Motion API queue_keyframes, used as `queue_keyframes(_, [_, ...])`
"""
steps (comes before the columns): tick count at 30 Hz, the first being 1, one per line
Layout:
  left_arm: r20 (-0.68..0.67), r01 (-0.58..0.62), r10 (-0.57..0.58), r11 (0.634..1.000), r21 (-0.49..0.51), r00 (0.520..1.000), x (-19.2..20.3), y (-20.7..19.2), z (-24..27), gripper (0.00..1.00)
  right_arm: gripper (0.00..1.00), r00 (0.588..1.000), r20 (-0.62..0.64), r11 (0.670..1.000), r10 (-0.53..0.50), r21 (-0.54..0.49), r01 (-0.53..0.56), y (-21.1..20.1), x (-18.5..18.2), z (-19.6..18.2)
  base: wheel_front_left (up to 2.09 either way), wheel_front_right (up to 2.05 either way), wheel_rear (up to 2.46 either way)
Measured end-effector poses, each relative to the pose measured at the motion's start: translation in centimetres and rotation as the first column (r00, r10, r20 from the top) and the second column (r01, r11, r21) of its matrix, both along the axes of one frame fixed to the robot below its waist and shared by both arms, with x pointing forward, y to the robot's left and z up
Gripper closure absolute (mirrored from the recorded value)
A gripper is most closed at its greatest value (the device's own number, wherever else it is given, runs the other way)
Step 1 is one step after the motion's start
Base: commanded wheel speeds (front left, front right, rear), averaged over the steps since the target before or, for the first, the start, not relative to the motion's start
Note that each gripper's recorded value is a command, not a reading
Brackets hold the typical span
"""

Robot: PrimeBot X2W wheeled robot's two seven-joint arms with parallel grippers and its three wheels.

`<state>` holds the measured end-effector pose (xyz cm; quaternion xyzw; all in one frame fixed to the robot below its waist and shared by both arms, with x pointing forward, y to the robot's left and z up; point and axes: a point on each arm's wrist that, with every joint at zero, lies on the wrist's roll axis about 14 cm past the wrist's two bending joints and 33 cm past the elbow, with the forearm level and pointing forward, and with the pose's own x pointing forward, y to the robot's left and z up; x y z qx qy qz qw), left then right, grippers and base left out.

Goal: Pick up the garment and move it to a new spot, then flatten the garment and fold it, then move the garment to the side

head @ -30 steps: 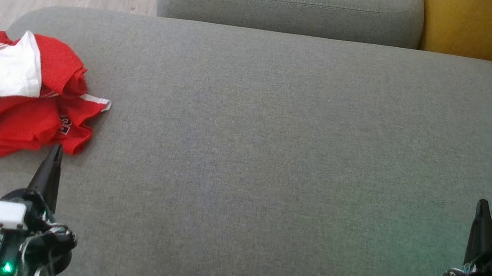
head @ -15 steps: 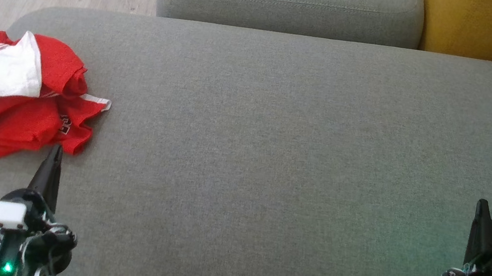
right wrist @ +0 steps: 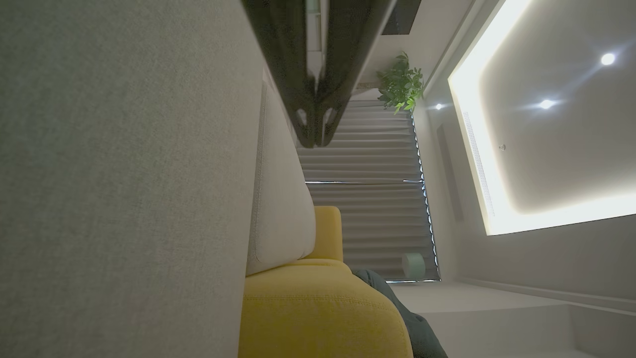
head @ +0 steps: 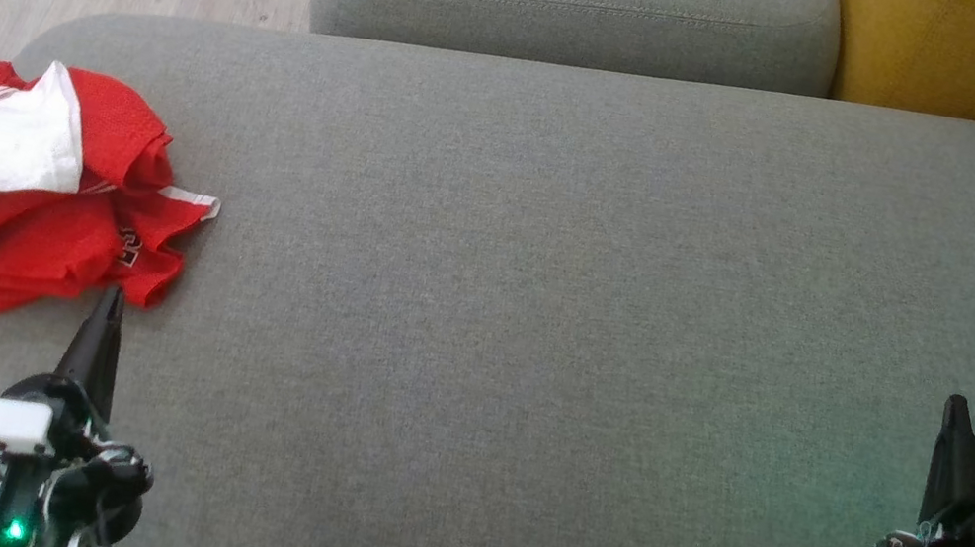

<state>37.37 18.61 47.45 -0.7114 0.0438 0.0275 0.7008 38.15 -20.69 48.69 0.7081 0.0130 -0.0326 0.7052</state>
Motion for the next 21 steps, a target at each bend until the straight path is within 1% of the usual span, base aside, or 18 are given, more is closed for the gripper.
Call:
queue_keyframes(10, [0.0, 0.0, 0.0, 1.0, 0.0, 1.0, 0.0, 0.0, 0.0, 1.0, 1.0, 1.0, 0.0, 1.0, 0.0, 0.0, 0.0, 0.0, 0.0, 0.0, 0.0, 0.0, 0.0])
queue_keyframes(11, [-0.01, -0.001, 0.001, 1.0, -0.002, 1.0, -0.1, 0.0, -0.3, 0.0, 0.0, 1.0, -0.01, 1.0, 0.0, 0.001, 0.0, 0.0, -0.1, -0.3, 0.0, 0.0, 0.0])
queue_keyframes(13, [-0.061, -0.001, 0.001, 1.0, -0.011, 0.998, -0.9, -0.2, -1.9, 0.0, 0.0, 0.999, -0.051, 1.0, -0.001, 0.008, 0.001, 0.1, -0.5, -1.7, 0.0, 0.0, 0.0])
queue_keyframes(17, [-0.182, -0.01, 0.006, 1.0, -0.023, 0.983, -3.4, -0.3, -5.7, 0.0, 0.0, 0.988, -0.157, 1.0, -0.005, 0.018, 0.008, 0.1, -2.6, -5.1, 0.0, 0.0, 0.0])
queue_keyframes(21, [-0.192, -0.02, 0.016, 1.0, -0.019, 0.981, -3.7, -0.2, -6.0, 0.0, 0.0, 0.986, -0.168, 1.0, -0.005, 0.014, 0.007, 0.2, -2.9, -5.4, 0.0, 0.0, 0.0])
